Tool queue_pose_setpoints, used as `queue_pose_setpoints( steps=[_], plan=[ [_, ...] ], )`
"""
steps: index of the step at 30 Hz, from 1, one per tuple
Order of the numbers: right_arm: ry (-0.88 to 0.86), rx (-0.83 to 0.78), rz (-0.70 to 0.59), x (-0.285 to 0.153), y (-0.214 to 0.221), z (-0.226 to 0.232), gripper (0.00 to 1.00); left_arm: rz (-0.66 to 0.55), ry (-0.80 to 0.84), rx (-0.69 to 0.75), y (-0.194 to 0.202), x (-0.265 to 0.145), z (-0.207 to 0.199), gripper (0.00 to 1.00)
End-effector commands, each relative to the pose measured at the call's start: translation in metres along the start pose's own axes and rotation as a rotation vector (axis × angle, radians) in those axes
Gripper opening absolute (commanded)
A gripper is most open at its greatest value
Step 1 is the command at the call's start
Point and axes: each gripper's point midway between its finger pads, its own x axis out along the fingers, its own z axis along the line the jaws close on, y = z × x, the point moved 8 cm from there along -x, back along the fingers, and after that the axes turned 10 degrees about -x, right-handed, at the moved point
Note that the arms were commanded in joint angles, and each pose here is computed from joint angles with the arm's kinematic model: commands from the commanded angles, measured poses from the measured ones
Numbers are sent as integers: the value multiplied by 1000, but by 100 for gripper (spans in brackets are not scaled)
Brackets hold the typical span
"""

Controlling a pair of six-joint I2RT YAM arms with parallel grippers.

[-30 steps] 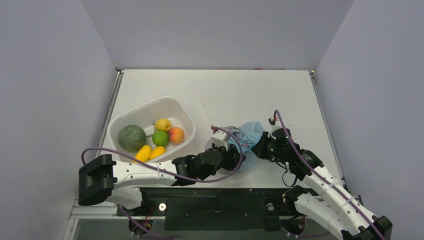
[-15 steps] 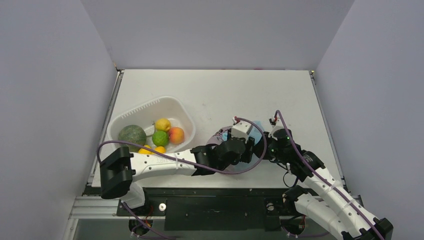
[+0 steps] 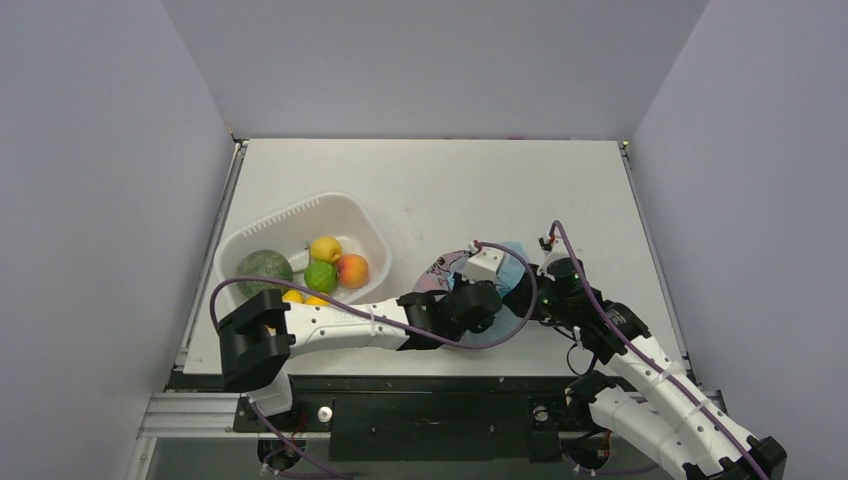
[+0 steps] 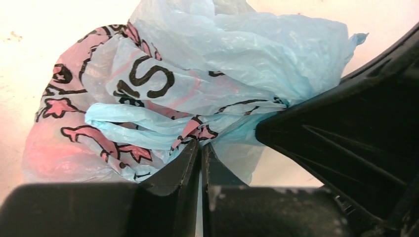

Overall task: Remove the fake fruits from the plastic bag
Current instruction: Untie the plastic bag at the center of the board, then adjust the plastic bag at the center of the board.

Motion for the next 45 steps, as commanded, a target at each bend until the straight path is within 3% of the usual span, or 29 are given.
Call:
queue_pose_setpoints(
  steps=[1, 4, 8, 11, 17, 22, 23, 29, 32, 35, 36, 39, 45],
  plan=[
    [-12, -15, -75, -8, -16, 6, 0, -67, -55, -74, -14, -17, 14, 0],
    [39, -44, -115, -22, -31, 6, 0, -103, -26, -180, -16, -36, 28, 0],
    [392, 17, -334, -58, -62, -22, 0, -105, 8, -286, 14, -48, 62, 0],
    [476, 63, -436, -77, -81, -28, 0, -135, 90, -388, 15, -60, 68, 0],
    [510, 53, -384, -67, -100, -34, 0, -148, 121, -462, 23, -77, 89, 0],
    [318, -36, -242, -48, -101, -24, 0, -151, 194, -470, 15, -92, 89, 0],
    [290, -58, -222, -45, -100, -23, 0, -163, 224, -465, 8, -97, 85, 7],
    [148, -101, -166, -44, -90, -12, 0, -132, 380, -400, -31, -115, 46, 43],
    [141, -102, -164, -46, -86, -12, 0, -46, 366, -302, -37, -117, 27, 45],
    [139, -107, -164, -48, -85, -11, 0, -89, 277, -199, -57, -121, -1, 45],
    [139, -108, -165, -48, -85, -12, 0, -57, 228, -126, -44, -119, -6, 45],
    [139, -113, -161, -48, -84, -12, 0, -157, 92, -21, -59, -126, -21, 45],
    [138, -116, -161, -49, -83, -12, 0, -215, -108, 214, -60, -128, -44, 48]
  ],
)
